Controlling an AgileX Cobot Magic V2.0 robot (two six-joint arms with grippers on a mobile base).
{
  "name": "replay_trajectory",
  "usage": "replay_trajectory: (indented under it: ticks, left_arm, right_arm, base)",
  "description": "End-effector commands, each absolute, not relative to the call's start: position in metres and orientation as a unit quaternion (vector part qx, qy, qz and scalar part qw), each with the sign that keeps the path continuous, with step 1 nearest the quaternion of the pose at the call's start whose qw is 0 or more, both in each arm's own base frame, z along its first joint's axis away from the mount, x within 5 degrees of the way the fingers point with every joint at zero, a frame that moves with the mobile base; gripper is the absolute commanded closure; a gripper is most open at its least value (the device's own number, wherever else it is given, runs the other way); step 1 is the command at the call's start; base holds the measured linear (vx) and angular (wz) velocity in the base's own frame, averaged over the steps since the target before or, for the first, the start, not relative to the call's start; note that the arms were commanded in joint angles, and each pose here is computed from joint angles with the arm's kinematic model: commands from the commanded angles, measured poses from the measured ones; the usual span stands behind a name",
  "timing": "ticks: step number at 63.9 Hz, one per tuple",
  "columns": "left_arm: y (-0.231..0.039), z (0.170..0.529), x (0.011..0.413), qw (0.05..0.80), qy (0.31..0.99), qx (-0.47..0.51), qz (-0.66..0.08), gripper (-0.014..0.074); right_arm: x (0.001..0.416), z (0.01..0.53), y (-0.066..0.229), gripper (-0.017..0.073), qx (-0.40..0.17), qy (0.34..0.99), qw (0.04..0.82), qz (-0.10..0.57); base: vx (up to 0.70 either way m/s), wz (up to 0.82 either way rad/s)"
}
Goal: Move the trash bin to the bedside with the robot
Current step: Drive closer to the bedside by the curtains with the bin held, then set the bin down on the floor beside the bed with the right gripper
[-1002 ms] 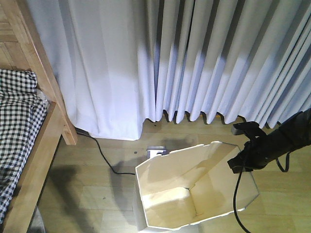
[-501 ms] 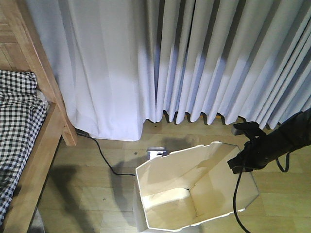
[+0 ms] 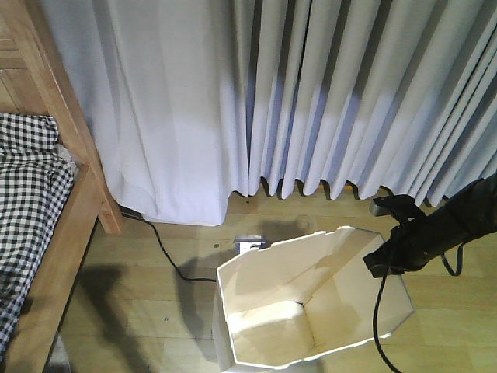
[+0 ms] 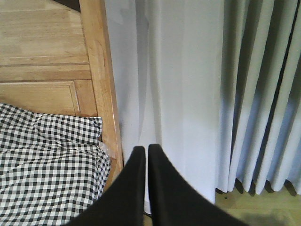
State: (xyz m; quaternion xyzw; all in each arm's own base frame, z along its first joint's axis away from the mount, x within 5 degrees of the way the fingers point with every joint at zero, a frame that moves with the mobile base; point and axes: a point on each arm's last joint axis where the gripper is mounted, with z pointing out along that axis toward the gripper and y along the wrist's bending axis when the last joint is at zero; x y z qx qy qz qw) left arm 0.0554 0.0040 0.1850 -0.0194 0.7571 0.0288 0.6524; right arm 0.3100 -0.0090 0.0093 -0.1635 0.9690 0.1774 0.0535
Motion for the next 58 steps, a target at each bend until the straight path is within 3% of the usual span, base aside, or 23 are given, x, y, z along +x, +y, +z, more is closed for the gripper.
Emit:
replay_trajectory:
  ticks: [1, 12, 58]
  left_arm:
    - [0.004, 0.186, 0.056, 0.677, 0.735, -0.020, 0.028, 0.0600]
    - [0.004, 0.186, 0.056, 0.677, 0.735, -0.020, 0.028, 0.0600]
    - [0.004, 0.186, 0.056, 0.677, 0.735, -0.020, 0.028, 0.0600]
  right_arm:
    - [0.322, 0.034, -0.001, 0.0564, -0.101, 0.964, 0.070, 0.237]
    - [0.341, 0.020, -0.004, 0.0562, -0.050, 0.969, 0.052, 0.236]
    - [0.412, -0.074, -0.020, 0.0555, -0.051, 0.976, 0.035, 0.207]
  base:
    - [0.00, -0.01]
    - [0.00, -0.01]
    - [0.00, 0.00]
